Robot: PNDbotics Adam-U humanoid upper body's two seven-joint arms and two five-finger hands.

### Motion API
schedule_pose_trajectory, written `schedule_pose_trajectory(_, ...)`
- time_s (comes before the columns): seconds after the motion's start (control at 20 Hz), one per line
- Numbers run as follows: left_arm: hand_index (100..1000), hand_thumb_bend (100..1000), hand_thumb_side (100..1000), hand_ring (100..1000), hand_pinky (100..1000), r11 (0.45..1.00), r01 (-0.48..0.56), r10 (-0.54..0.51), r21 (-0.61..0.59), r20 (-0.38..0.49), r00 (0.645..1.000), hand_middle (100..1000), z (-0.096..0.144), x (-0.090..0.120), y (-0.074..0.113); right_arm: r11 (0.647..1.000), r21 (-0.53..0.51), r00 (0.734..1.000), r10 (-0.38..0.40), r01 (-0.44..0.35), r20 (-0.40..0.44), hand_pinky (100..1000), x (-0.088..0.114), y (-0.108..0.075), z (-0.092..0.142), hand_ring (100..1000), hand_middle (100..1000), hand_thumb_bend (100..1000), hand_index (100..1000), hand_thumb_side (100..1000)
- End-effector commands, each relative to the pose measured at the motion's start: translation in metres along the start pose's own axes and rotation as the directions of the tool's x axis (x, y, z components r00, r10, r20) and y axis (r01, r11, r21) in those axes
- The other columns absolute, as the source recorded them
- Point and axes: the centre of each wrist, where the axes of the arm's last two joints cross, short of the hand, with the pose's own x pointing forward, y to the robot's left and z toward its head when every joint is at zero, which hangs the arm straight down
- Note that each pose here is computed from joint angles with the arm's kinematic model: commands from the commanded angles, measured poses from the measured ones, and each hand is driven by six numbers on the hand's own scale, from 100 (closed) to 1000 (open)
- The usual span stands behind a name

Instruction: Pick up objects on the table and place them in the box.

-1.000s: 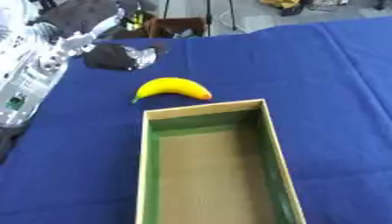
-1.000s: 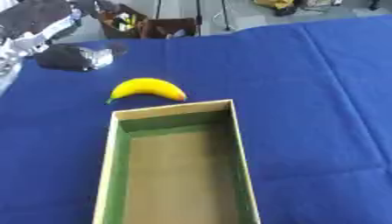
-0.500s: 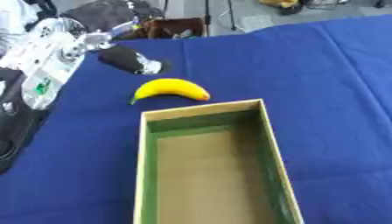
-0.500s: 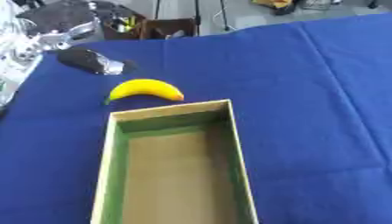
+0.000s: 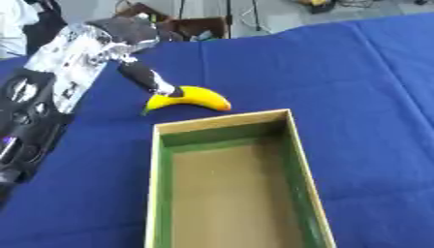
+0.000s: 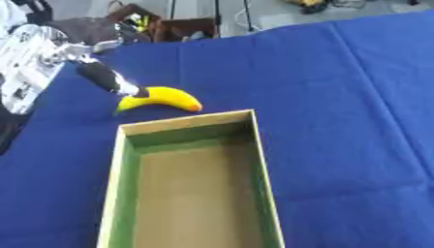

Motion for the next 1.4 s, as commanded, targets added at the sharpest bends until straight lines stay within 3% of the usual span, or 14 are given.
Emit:
schedule_pose_trajectory(0.05,979,602,679,816,701,1.000,0.017,-0.017,-0.018,-0.017,1.000,863,0.001,-0.010,0.006,1.000,0.013,1.000,-0.002,0.002,0.027,732,0.004,-0.003,-0.008,621,582,100,753,666)
schedule_pose_trajectory(0.65,886,493,621,761,634,0.999,-0.038,0.037,-0.033,-0.029,0.999,777,-0.011,-0.015,-0.009,1.000,0.006,1.000,-0.007,0.007,0.028,733,0.003,0.001,-0.010,618,579,100,750,657)
schedule_pose_trajectory(1.4,895,330,536,758,622,1.000,-0.025,0.026,0.013,-0.099,0.995,798,-0.016,-0.021,-0.019,1.000,0.006,1.000,-0.011,0.010,0.027,734,0.003,0.005,-0.011,614,573,100,744,647)
